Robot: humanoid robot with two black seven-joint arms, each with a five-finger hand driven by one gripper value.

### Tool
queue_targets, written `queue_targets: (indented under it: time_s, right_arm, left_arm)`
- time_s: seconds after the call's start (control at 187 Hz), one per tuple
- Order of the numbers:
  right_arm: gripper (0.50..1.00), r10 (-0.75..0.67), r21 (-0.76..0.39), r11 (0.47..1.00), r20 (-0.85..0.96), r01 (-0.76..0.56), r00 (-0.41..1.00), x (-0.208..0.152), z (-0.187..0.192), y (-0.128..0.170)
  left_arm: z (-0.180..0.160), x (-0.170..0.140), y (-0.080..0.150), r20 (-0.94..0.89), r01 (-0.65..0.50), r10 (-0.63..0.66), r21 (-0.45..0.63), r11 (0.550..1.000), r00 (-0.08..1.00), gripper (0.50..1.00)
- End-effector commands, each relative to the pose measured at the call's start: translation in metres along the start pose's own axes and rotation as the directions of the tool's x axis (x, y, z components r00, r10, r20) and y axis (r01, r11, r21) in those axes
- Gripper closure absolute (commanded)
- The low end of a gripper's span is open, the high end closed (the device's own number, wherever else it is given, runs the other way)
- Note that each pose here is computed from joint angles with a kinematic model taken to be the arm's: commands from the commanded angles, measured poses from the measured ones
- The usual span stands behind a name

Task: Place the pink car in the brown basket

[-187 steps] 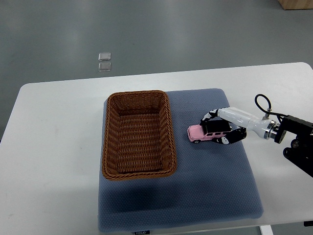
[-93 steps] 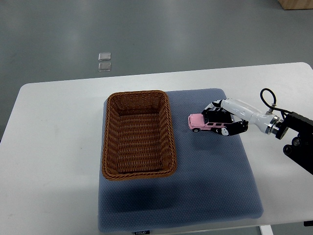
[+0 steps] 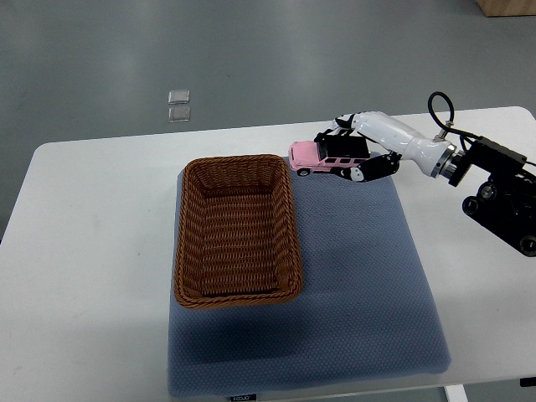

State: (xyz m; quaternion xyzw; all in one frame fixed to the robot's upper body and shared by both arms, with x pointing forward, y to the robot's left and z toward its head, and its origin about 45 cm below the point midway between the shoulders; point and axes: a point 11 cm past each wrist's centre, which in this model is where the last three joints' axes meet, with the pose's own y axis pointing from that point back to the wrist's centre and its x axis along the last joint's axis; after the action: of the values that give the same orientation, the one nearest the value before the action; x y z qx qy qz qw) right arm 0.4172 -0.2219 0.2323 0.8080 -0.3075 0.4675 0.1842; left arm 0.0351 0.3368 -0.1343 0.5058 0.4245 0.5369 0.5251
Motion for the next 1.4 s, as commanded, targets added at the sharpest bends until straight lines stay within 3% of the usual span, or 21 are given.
queue_targets:
  time_s: [0.0,0.263,0.595,0.718,0.917,1.158,1.276,1.394]
  right_arm:
    - [1.000,-0.041,0.054,0.998,-0.013,0.042,0.999,-0.009,-0.017,-0.019]
    - [1.000,-0.141,0.197,0.969,-0.042,0.147,0.989,-0.042,-0.067,-0.068]
    - [1.000,-0.199,0.180,0.962,-0.059,0.207,0.978,-0.075,-0.066,-0.076]
    - [0.806,-0.184,0.172,0.966,-0.061,0.192,0.981,-0.074,-0.064,-0.076]
    - [0.599,-0.181,0.171,0.967,-0.055,0.188,0.982,-0.074,-0.065,-0.077]
    - [0.589,-0.124,0.160,0.979,-0.037,0.128,0.992,-0.065,-0.062,-0.076]
    - [0.589,0.008,0.112,0.993,0.108,-0.020,0.994,-0.039,-0.053,-0.076]
    - [0.589,0.165,-0.006,0.986,0.263,-0.169,0.951,-0.014,-0.027,-0.060]
  left_arm:
    - [-0.001,0.000,0.000,0.000,-0.002,0.002,0.002,1.000,1.000,0.500]
    - [-0.004,0.001,0.000,-0.003,-0.003,0.003,0.006,1.000,1.000,0.500]
    - [-0.005,0.000,0.000,-0.002,0.000,0.000,0.007,1.000,1.000,0.500]
    - [-0.004,-0.001,0.000,-0.002,0.003,-0.003,0.007,1.000,1.000,0.500]
    - [-0.004,-0.002,0.000,-0.002,0.006,-0.006,0.007,1.000,1.000,0.500]
    - [-0.004,-0.002,0.000,-0.002,0.005,-0.005,0.007,1.000,1.000,0.500]
    - [-0.003,-0.002,0.000,-0.002,0.005,-0.005,0.005,1.000,1.000,0.500]
    - [-0.003,-0.002,0.000,0.000,0.005,-0.005,0.006,1.000,1.000,0.500]
